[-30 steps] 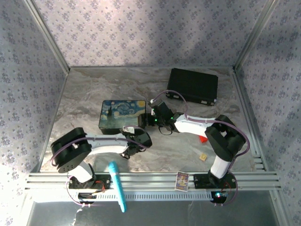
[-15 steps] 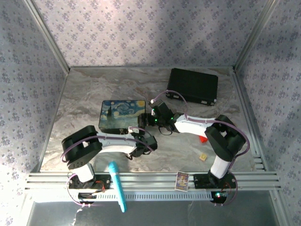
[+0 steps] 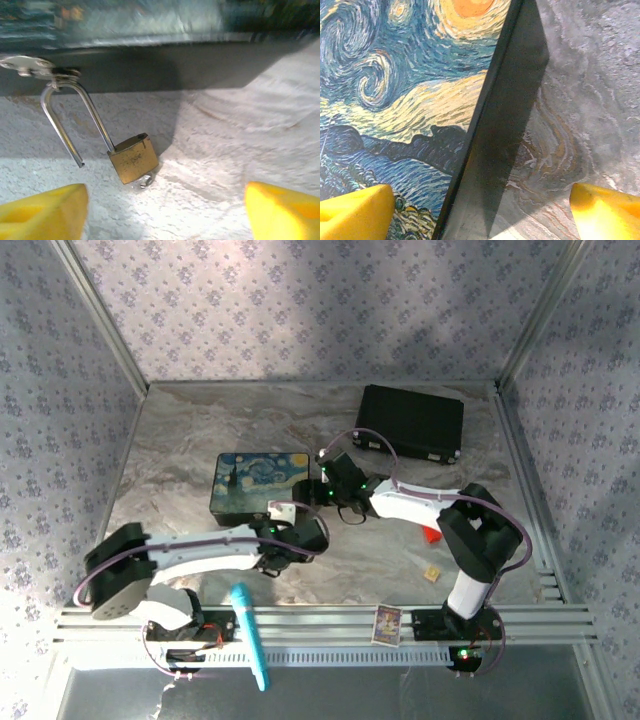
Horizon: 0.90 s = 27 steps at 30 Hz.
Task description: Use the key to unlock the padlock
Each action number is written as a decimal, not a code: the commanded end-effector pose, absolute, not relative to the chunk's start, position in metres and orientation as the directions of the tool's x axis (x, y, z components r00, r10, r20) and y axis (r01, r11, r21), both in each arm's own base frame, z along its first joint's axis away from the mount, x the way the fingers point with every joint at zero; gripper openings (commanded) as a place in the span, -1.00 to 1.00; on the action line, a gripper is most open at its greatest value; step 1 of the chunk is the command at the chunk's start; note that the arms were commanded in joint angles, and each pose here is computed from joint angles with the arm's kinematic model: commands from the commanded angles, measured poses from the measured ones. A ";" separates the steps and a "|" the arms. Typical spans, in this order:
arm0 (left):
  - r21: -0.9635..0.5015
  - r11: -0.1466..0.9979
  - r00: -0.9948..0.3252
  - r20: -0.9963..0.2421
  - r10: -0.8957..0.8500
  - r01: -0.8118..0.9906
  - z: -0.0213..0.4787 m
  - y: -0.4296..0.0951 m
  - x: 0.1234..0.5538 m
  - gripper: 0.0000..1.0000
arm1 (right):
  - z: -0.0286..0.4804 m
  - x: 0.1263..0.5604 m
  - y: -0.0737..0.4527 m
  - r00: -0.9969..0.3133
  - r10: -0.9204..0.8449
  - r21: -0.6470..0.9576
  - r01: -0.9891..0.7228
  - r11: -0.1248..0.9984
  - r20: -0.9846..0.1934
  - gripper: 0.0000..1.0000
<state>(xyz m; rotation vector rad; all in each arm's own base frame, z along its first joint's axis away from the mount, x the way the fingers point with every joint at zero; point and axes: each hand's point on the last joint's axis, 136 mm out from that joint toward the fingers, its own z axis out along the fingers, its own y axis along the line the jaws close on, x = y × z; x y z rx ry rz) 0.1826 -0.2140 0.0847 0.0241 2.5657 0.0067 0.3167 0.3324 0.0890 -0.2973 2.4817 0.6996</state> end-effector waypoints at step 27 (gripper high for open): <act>-0.548 0.816 -0.765 -0.441 -0.469 -0.185 0.113 -0.122 0.192 0.98 | 0.097 0.196 0.403 -0.723 -0.292 0.281 -0.558 0.781 -0.626 0.55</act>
